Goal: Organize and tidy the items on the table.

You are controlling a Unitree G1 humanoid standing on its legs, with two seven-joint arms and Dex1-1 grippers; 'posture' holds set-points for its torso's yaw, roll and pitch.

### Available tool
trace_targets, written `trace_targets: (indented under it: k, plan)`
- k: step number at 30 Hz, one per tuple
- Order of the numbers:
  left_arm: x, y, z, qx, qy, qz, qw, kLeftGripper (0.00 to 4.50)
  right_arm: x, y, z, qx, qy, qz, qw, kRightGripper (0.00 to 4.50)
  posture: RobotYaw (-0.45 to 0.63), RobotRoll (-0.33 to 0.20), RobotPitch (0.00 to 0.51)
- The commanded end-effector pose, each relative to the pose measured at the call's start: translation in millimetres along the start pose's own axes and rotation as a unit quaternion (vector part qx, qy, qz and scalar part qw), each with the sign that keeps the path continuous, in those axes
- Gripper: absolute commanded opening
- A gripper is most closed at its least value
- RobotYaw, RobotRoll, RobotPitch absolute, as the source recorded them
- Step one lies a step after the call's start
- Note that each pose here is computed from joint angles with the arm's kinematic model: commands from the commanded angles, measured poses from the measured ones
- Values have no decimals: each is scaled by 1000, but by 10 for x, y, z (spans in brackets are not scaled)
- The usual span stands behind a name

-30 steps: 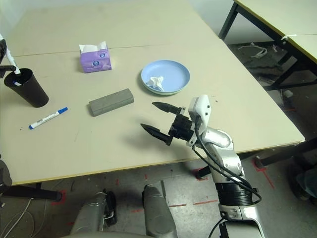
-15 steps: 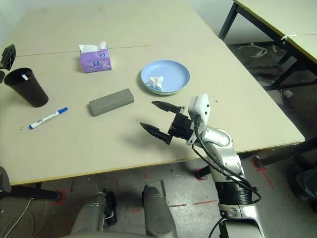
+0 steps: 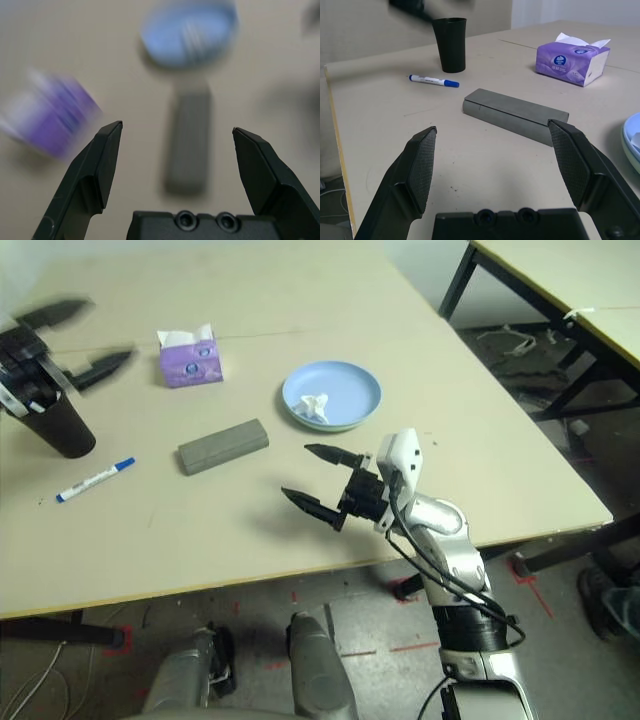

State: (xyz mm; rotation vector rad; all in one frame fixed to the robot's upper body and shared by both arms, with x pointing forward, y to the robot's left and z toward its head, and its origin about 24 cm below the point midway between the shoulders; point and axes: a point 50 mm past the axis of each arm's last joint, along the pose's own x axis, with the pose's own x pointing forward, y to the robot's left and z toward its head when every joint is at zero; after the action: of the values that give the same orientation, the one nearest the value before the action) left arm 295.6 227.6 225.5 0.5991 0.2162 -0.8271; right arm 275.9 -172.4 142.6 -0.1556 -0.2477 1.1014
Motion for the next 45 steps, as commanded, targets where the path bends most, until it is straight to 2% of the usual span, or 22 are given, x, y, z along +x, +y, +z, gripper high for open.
trace_targets:
  k: [1, 4, 12, 25, 33, 37, 45]
  plan:
    - [-46, -46, -315, -13, 121, -2, 993, 4472, 22, 37, -34, 3, 5, 9, 1000, 4500, -149, 0, 187]
    - [-92, -15, -418, -21, 155, 22, 987, 4472, 10, 49, -37, 3, 6, 9, 1000, 4500, -150, 0, 187]
    - [-235, 260, -625, -33, 205, 135, 969, 4472, 7, 71, -45, -2, 8, 19, 1000, 4500, -152, 0, 188]
    - [-214, 152, -994, -105, 253, 139, 951, 4472, 5, 84, -32, -4, 9, 22, 1000, 4500, -155, 0, 186]
    - [-221, 207, -1111, -134, 244, 171, 945, 4472, 5, 102, -36, -3, 10, 24, 1000, 4500, -154, 0, 190]
    - [-211, 218, -1123, -145, 226, 179, 946, 3592, 11, 116, -41, -2, 10, 25, 1000, 4500, -155, 0, 190]
    - [-188, 216, -1109, -149, 206, 180, 950, 799, 24, 126, -35, -1, 8, 25, 1000, 4500, -152, 0, 191]
